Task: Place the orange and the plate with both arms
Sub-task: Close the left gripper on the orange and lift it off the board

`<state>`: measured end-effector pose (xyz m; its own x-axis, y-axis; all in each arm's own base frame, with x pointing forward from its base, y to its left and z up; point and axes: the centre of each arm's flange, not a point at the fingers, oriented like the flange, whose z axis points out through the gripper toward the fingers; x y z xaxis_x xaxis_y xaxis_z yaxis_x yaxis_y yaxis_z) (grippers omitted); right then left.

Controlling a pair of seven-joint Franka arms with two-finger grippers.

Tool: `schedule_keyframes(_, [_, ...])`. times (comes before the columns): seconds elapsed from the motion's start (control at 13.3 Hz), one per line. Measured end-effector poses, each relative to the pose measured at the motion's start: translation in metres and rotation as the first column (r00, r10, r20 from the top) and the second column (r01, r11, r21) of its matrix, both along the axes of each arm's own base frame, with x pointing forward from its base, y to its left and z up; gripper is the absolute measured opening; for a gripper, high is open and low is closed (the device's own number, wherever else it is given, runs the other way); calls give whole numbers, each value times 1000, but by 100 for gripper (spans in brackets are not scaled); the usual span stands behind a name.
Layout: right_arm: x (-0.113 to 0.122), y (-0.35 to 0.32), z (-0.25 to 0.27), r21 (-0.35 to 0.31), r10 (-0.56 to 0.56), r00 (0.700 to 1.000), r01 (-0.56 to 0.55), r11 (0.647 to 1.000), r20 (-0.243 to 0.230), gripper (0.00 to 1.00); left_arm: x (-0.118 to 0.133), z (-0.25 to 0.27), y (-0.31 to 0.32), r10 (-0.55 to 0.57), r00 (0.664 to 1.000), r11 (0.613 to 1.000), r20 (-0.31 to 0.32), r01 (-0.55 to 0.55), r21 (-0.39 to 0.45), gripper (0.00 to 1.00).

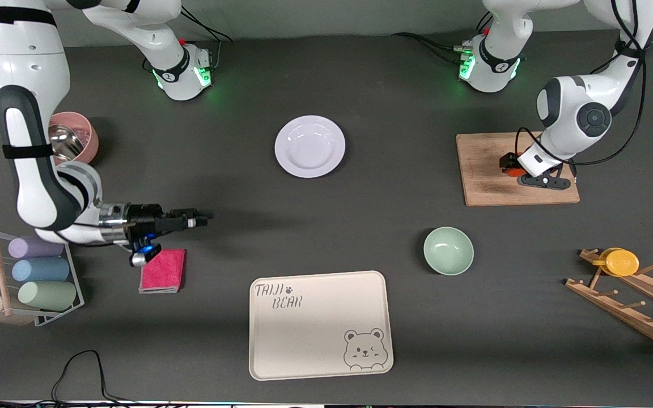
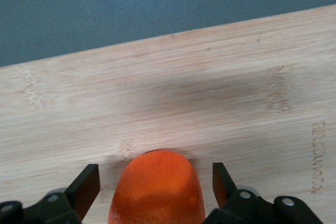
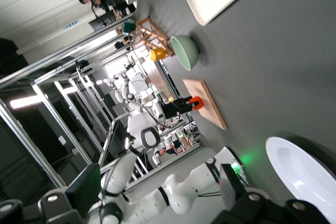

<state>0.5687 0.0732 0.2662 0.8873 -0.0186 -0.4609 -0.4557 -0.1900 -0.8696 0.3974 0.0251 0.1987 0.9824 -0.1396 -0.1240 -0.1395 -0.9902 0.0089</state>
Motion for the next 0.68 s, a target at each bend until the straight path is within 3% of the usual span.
schedule_keyframes(0.23, [-39, -4, -5, 24, 6, 1000, -6, 1000, -15, 100, 0, -1, 0, 1, 1000, 1000, -9, -1, 0, 66])
schedule_keyframes(0.45, [-49, -8, -6, 29, 31, 999, -32, 999, 30, 100, 6, 5, 1, 21, 1000, 1000, 0, -21, 3, 66])
schedule_keyframes(0.68, [-51, -11, -6, 29, 34, 998, -36, 999, 50, 100, 45, 65, 4, 48, 998, 999, -34, -48, 11, 66])
